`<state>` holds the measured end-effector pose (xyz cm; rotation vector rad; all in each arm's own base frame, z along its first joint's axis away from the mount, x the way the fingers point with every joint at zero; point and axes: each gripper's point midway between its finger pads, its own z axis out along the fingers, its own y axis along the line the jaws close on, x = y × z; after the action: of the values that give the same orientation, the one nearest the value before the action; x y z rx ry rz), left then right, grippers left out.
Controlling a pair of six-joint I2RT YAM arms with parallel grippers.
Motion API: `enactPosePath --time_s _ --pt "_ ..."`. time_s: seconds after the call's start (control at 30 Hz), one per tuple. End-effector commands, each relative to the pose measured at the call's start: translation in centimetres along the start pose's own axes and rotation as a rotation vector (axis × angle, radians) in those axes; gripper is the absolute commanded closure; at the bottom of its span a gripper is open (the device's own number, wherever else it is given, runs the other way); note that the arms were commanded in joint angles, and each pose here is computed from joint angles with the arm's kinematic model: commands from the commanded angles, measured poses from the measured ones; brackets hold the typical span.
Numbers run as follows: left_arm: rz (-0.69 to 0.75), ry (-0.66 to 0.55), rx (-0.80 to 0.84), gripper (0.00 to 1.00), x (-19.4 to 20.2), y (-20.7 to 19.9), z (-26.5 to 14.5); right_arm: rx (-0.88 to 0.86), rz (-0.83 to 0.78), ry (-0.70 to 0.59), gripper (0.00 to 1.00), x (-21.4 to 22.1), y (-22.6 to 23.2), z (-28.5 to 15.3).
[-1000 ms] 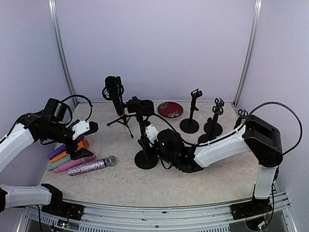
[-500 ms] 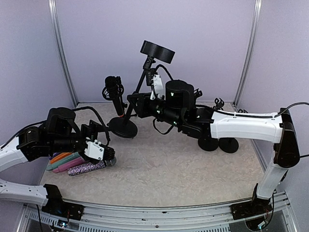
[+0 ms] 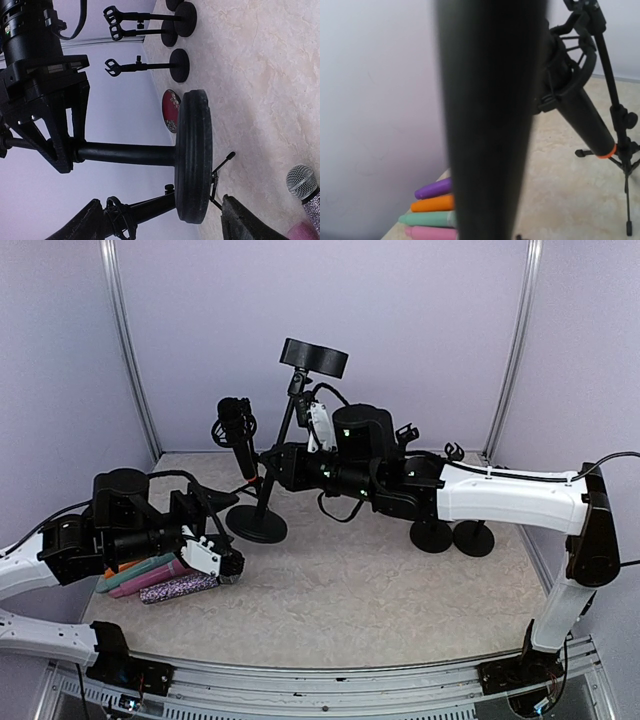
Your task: Remove the microphone from the stand
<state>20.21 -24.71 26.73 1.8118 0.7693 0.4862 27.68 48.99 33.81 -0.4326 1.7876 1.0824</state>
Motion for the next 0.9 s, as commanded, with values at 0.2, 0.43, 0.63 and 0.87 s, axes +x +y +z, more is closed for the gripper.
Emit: enactPosePath --time_s 0.2,0.43,0.63,0.87 --pt "0.018 0.001 0.023 0.27 -0.4 -0.7 0.9 -0.13 0.025 -0.085 1.0 -3.4 4.8 -1.4" --pt "0.054 0.02 0.05 0.62 -0.2 -1.2 1.4 -0.18 0.021 -0.081 1.0 -3.3 5.9 -2.0" --pt "0.056 0.018 0.003 1.0 -0.3 -0.6 1.5 -0.223 0.013 -0.097 1.0 -3.8 6.6 -2.7" --pt "0.048 -0.015 -0.103 1.0 -0.8 0.8 0.8 -0.451 -0.116 -0.129 1.0 -5.0 10.9 -5.6"
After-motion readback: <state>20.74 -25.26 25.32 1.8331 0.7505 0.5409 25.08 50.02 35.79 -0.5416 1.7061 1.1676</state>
